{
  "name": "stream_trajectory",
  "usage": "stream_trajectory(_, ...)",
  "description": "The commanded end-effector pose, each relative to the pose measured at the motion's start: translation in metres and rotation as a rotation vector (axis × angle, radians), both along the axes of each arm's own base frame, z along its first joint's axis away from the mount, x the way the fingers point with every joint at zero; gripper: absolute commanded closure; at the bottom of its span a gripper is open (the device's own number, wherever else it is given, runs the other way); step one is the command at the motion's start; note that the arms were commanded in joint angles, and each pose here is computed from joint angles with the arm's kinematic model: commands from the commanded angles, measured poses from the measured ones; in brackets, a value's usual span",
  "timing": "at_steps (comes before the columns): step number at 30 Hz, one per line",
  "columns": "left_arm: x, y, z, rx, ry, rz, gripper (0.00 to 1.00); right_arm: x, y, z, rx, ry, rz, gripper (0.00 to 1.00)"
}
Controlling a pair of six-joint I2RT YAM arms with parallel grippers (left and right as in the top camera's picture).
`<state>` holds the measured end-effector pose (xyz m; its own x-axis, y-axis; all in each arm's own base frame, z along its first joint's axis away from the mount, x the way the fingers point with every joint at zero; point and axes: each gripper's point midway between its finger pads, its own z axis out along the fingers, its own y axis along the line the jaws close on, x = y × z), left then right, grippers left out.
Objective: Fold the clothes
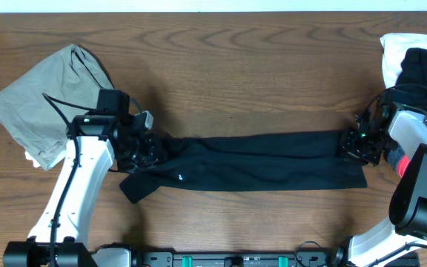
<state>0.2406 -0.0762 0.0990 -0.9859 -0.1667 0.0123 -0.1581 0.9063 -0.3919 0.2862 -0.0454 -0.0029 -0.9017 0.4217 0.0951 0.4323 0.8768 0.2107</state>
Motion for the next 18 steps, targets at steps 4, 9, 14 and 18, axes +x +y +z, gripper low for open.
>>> stream_trajectory(4,-0.021,0.014,-0.029,0.086,0.075,-0.005,0.90,-0.009,0.002,-0.019,-0.003,0.054,0.020,0.74)
stream_trajectory(9,-0.023,0.029,-0.039,0.172,0.076,-0.002,0.90,-0.009,0.002,-0.019,-0.003,0.055,0.021,0.74)
stream_trajectory(14,-0.012,0.053,-0.042,0.312,0.054,0.113,0.90,-0.009,0.002,-0.019,-0.003,0.055,0.021,0.74)
stream_trajectory(18,-0.005,0.054,-0.042,0.310,0.041,0.189,0.83,-0.009,0.002,-0.019,-0.002,0.056,0.020,0.74)
